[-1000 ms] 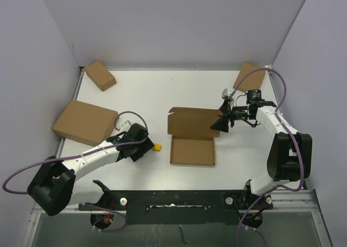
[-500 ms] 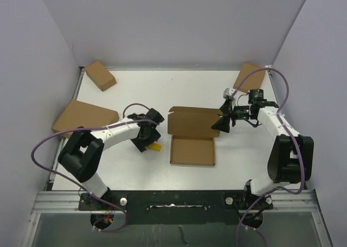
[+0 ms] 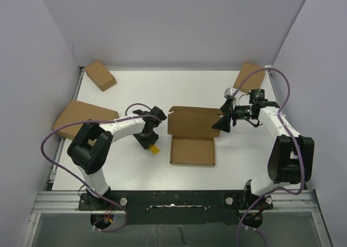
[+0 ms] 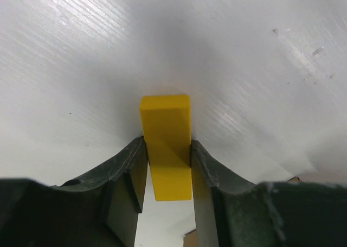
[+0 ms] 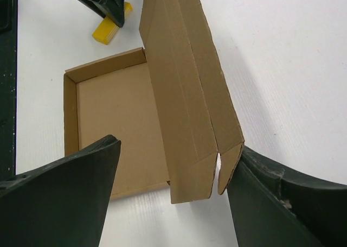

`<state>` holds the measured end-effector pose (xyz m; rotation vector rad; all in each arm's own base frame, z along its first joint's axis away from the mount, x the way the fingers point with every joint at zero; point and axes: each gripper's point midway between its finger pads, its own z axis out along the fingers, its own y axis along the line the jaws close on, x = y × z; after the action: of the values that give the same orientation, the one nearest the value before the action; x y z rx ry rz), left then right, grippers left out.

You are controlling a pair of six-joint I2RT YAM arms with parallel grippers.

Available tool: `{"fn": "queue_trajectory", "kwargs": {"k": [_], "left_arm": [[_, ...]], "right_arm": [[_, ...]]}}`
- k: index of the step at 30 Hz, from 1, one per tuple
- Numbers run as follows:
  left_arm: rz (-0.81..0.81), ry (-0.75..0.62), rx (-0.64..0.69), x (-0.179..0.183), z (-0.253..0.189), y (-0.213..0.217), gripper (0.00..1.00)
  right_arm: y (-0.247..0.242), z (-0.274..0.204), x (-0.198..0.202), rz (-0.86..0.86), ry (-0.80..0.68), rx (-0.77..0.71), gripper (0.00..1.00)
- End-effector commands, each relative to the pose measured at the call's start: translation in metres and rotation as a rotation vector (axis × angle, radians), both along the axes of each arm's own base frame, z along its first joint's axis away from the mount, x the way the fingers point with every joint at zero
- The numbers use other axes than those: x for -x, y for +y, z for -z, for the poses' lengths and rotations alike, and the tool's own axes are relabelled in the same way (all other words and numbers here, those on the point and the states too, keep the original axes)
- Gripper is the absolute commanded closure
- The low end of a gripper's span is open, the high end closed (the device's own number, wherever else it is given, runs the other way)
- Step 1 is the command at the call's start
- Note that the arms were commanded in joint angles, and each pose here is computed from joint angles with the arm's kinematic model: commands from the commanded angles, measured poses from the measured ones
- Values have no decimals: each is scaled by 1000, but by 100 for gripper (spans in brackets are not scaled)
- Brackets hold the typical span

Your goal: Fold the paper box

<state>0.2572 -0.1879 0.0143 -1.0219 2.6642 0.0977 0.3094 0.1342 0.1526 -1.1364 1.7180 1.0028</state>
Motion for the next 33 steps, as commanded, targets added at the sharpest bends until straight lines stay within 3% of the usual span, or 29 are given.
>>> {"fn": "queue_trajectory", "kwargs": {"k": [1,7,12,21,26,33], "left_arm": [[-11,4,-28,0,-2,7,78],[82,-93,-3,3,-22,9,85],[262,-265,100,3,-40,2,92],[769,-795,508,13,-112,-65,93],[882,-902,568,22,-133,-84,95],[1084,-941,522,36,-139,-124,97]], "right_arm": [[2,-29,-3,-12,-87,-27,25],[0,-32,-1,-10,-96,-37,19],[0,-34,0,-13,-99,-39,16],[-2,-35,0,-18,-105,-41,14],[-4,-36,1,-21,-105,-45,14],[-7,-37,1,-14,-111,-52,14]]}}
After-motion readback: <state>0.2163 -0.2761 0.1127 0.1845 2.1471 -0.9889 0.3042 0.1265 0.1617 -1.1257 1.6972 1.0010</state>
